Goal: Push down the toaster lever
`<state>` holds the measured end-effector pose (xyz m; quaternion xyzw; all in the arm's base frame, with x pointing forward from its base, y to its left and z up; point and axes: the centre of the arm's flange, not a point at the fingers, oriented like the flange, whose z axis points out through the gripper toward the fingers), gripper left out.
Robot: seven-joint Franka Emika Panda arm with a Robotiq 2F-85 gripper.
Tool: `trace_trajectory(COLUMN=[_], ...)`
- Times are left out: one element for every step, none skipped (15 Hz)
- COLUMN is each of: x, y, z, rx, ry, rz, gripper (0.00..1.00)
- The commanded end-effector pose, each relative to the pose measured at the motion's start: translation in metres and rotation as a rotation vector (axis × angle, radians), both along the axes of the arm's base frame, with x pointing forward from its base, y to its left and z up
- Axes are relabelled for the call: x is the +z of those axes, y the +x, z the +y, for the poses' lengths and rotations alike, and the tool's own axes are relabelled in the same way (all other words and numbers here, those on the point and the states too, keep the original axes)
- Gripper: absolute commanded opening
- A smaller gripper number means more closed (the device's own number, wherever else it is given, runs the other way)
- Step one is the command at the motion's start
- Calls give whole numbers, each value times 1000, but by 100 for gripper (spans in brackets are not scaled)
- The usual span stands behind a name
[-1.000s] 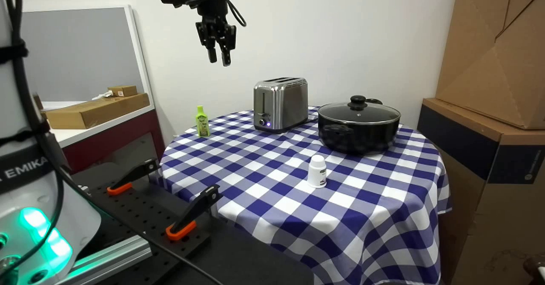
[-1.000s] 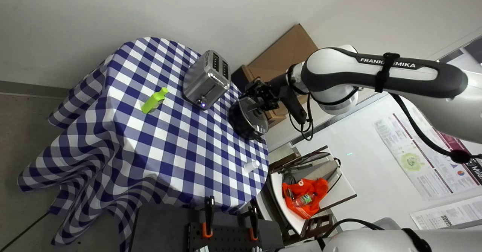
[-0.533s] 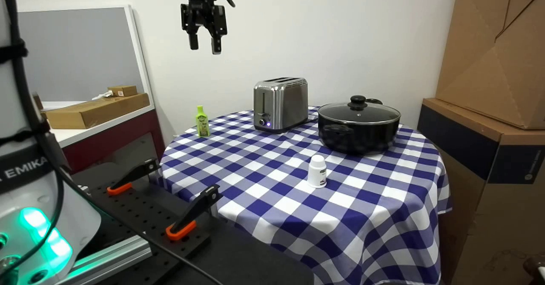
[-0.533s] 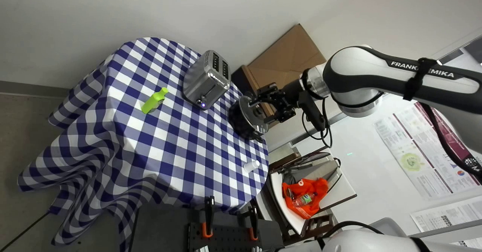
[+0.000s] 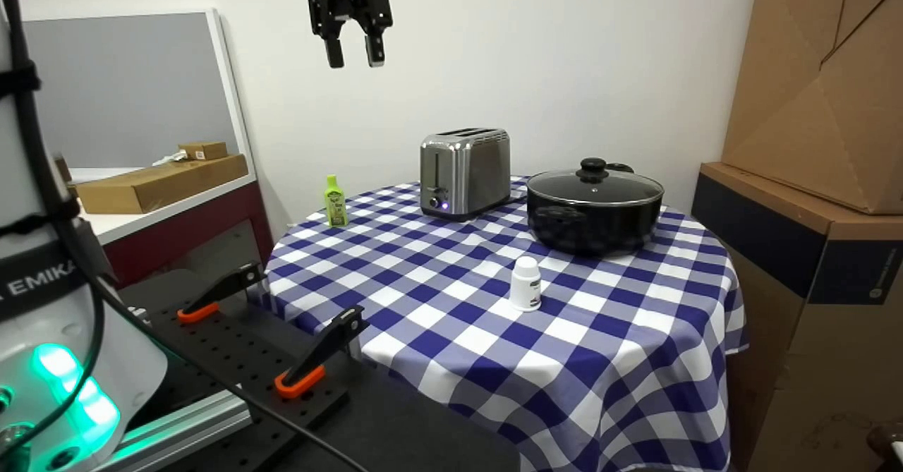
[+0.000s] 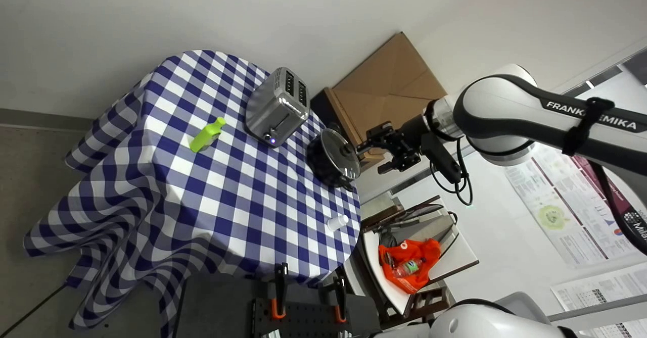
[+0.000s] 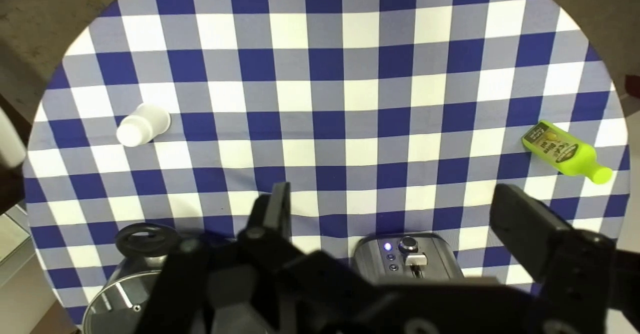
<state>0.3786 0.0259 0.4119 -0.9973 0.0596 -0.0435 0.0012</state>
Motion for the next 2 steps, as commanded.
trace_trajectory(x=[0, 0], y=[0, 0], z=[0, 0], rx=[0, 0], ry=[0, -1], rz=[0, 0], gripper=[100, 100])
